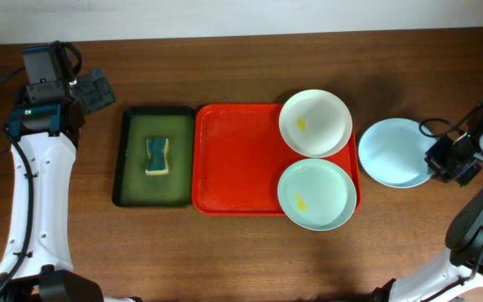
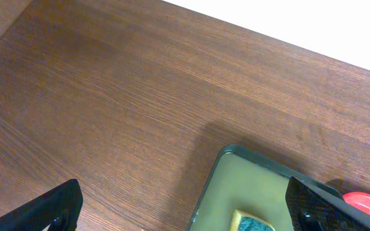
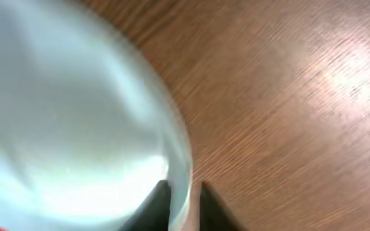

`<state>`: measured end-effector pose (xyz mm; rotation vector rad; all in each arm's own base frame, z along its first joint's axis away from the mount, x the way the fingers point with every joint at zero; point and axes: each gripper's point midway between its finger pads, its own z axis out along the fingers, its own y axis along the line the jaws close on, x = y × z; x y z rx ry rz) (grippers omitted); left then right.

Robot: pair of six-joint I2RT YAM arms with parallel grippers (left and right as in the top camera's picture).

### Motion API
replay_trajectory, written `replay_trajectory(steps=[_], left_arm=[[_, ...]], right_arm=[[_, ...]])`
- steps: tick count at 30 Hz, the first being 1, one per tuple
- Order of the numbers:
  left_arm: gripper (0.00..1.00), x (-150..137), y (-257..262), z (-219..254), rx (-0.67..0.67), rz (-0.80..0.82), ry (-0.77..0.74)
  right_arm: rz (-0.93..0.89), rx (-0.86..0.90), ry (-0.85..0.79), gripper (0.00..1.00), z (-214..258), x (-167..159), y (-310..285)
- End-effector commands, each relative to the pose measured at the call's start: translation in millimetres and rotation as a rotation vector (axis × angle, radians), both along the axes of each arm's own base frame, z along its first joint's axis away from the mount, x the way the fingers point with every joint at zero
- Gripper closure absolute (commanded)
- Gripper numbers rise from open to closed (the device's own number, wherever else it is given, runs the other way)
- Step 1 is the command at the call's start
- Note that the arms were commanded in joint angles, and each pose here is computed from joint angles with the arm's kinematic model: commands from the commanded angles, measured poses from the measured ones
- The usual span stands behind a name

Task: Clean dirty plates on tray and stack at the side
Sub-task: 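Move the right gripper to the pale-green plate and grip its rim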

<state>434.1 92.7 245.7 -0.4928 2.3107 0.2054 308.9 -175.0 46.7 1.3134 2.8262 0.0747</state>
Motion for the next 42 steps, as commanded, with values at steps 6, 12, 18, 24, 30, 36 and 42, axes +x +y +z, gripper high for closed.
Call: replay_trajectory(steps=[6, 12, 18, 24, 30, 36, 42], left_arm=[[0.01, -0.3, 2.7, 0.5, 0.004, 0.014, -0.003], [0.01, -0.3, 2.7, 0.5, 0.004, 0.014, -0.003], [0.01, -0.3, 2.7, 0.5, 0.004, 0.014, -0.003], [0.01, -0.3, 2.7, 0.5, 0.004, 0.014, -0.003], [0.01, -0.3, 2.7, 0.5, 0.004, 0.014, -0.003], [0.01, -0.3, 2.7, 0.5, 0.004, 0.014, -0.003], [0.01, -0.3, 2.7, 0.4, 0.004, 0.014, -0.002]], right_arm=[[0.304, 0.024, 0.028, 0.6, 89.1, -12.7, 72.4], [0.71, 0.035, 0.154, 0.57, 58.1, -28.3, 172.5], [0.801, -0.108, 0.083, 0.57, -17.6, -18.3, 181.4], [0.798, 0.084, 0.044, 0.96, -29.7, -32.5, 213.0], [0.756, 0.386, -0.02, 0.96, -22.1, -46.1, 287.8], [0.444, 0.154, -0.181, 0.96, -31.1, -3.0, 350.9], [0.352, 0.024, -0.271, 0.96, -28.7, 20.3, 335.2]])
